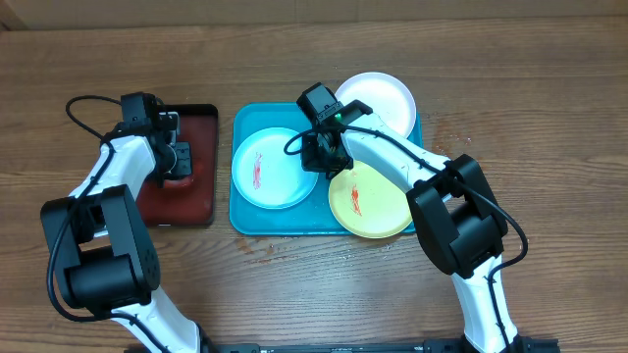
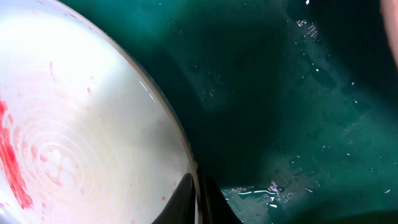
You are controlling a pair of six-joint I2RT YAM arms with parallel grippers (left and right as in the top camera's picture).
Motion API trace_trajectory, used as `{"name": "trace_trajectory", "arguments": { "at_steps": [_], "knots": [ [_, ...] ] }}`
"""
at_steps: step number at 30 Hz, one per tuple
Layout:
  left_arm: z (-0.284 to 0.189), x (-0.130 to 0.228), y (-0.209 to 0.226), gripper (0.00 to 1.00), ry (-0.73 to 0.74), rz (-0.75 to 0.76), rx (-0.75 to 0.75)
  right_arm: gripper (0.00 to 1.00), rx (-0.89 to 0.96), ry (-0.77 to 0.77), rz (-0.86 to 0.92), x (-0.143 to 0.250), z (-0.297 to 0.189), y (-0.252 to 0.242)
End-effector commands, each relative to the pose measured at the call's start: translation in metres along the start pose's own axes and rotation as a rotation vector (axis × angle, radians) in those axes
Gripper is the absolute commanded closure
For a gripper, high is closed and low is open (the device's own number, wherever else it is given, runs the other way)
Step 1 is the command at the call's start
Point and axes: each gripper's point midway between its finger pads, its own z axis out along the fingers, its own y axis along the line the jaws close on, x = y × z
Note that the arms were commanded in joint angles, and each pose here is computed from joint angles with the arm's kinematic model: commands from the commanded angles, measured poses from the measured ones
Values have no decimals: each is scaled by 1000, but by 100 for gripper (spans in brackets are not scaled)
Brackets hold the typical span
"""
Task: Clean dirty plates on tray and stack at the side
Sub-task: 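Reach the left gripper to the sponge on the red tray and grasp it, then carry the sponge with the left gripper onto the light-blue plate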
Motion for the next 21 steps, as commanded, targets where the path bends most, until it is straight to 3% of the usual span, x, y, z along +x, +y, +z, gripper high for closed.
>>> {"name": "trace_trajectory", "arguments": {
  "at_steps": [1, 5, 13, 21],
  "knots": [
    [-4, 3, -3, 96, 39, -17, 4, 96, 72, 67, 6, 21, 29, -18],
    [-55, -30, -1, 96, -13, -22, 11, 96, 73, 71, 7, 22, 28, -19],
    [-159, -73, -35, 96, -84, -9, 214, 96, 43, 91, 33, 20, 27, -22],
    [-148, -43, -106, 96, 61, -5, 307, 96, 0, 112, 67, 16, 25, -26]
  ]
}}
